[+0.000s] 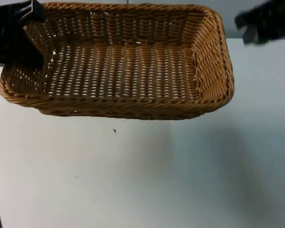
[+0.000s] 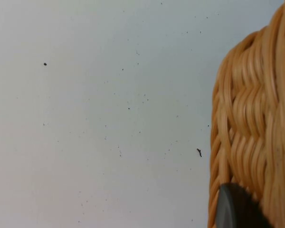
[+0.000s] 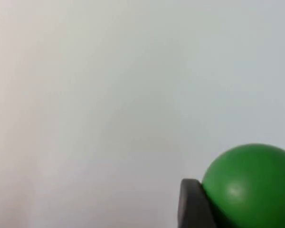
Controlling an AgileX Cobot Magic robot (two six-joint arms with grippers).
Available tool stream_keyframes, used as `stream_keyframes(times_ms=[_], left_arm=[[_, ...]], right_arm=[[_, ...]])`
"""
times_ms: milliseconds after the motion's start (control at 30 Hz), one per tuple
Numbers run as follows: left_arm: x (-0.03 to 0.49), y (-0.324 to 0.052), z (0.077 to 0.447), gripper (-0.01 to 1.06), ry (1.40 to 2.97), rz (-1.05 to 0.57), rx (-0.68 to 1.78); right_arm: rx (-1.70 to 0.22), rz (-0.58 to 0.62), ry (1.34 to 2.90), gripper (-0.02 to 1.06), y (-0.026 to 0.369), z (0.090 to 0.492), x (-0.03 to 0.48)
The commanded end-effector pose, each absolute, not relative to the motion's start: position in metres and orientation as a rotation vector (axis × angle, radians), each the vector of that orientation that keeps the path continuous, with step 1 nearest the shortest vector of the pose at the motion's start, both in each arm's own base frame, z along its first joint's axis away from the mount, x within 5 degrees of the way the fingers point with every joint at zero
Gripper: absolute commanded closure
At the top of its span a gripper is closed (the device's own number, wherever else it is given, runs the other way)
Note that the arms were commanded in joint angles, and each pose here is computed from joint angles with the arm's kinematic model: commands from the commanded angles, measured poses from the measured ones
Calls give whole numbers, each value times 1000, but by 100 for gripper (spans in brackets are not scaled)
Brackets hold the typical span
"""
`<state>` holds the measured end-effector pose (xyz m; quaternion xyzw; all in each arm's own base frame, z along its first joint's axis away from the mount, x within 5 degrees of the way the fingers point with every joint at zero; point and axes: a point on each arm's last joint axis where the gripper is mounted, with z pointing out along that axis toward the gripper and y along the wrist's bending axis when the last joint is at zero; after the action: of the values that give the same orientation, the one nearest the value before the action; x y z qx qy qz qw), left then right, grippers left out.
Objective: Pick up the basket with the left hand and place the ball into the basket with the right hand.
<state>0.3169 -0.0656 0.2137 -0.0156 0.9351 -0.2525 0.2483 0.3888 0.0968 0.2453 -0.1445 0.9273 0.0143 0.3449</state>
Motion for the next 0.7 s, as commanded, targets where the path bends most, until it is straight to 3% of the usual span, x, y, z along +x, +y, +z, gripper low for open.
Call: stream_keyframes(times_ms=[0, 167, 267, 333, 467, 667], left_arm=[[317, -66, 220, 105, 2520, -718, -79], [317, -66, 220, 105, 2520, -718, -79], [317, -66, 220, 105, 2520, -718, -79], [317, -66, 220, 105, 2520, -718, -79], [317, -66, 220, 105, 2520, -718, -79], [317, -66, 220, 105, 2519, -716, -80]], right_arm=[[-393, 55, 2309, 105, 107, 298, 383], [-590, 141, 2203, 105, 149, 352, 360], [-743, 236, 2192, 105, 178, 356, 344], [-905, 381, 2181, 105, 215, 347, 327], [-1015, 517, 2183, 105, 247, 329, 317], [-1099, 549, 2248, 105, 276, 291, 316]])
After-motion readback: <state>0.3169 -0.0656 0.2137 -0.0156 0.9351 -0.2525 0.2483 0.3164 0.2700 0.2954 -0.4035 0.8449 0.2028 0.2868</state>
